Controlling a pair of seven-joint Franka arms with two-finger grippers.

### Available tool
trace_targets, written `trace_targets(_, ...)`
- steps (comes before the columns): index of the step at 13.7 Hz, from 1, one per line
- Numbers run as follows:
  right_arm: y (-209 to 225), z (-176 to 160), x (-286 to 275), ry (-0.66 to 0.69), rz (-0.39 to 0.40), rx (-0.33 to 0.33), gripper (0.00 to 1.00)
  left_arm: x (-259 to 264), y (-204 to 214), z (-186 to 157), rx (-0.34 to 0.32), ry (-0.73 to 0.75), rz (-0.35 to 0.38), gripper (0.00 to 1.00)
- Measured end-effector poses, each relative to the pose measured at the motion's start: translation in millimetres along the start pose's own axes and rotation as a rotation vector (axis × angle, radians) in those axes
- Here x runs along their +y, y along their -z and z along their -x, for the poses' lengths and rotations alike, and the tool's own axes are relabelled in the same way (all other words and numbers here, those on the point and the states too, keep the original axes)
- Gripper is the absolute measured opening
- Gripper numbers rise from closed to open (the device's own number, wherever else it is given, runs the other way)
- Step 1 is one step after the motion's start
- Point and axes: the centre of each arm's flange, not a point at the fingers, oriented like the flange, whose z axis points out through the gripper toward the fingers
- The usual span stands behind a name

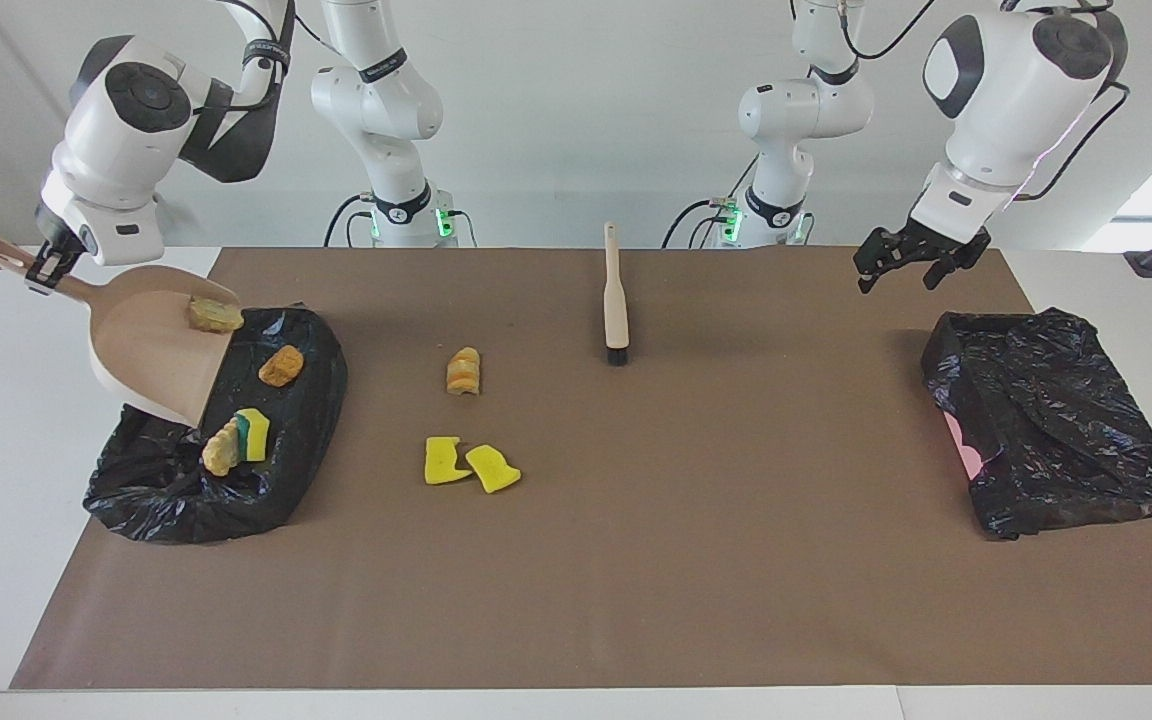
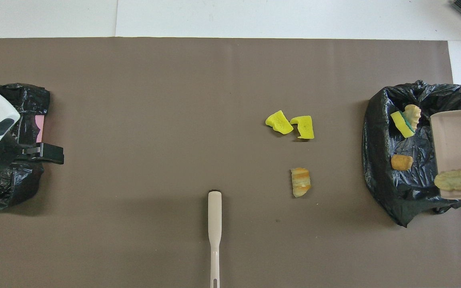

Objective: Sweep and dump trash in bin
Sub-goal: 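Tip the dustpan over the bag while the left gripper lays the brush down, then return the dustpan to the table center and open the right gripper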

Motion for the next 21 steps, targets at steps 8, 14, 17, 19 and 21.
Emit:
trace_targets(8, 30.6, -29.8, 12.5, -0.072, 0.046, 0.242, 0.31, 0.4, -2.2, -15.3, 0.037, -0.034, -0.013, 1.00)
trace_targets(14, 71.2, -95.6, 25.2, -0.144, 0.031, 0.515, 0.31, 26.1, 16.0, -38.6, 0.021, -0.092, -0.027, 1.00)
trace_targets(17, 89.5, -156.5, 37.2, -0.281, -0.048, 0.587, 0.31, 39.4, 15.0, -43.2, 0.046, -0.118, -0.025, 1.00)
trace_targets(19, 92.8, -192.9, 43.2, -0.402, -0.143, 0.650, 0.31, 46.8, 17.5, -44.0, 0.067, -0.129, -0.023, 1.00)
trace_targets(21, 93.0, -227.7, 48.7, -0.534, -0.249, 0.691, 0.31, 45.9, 24.6, -45.5, 0.103, -0.107, -0.021, 1.00)
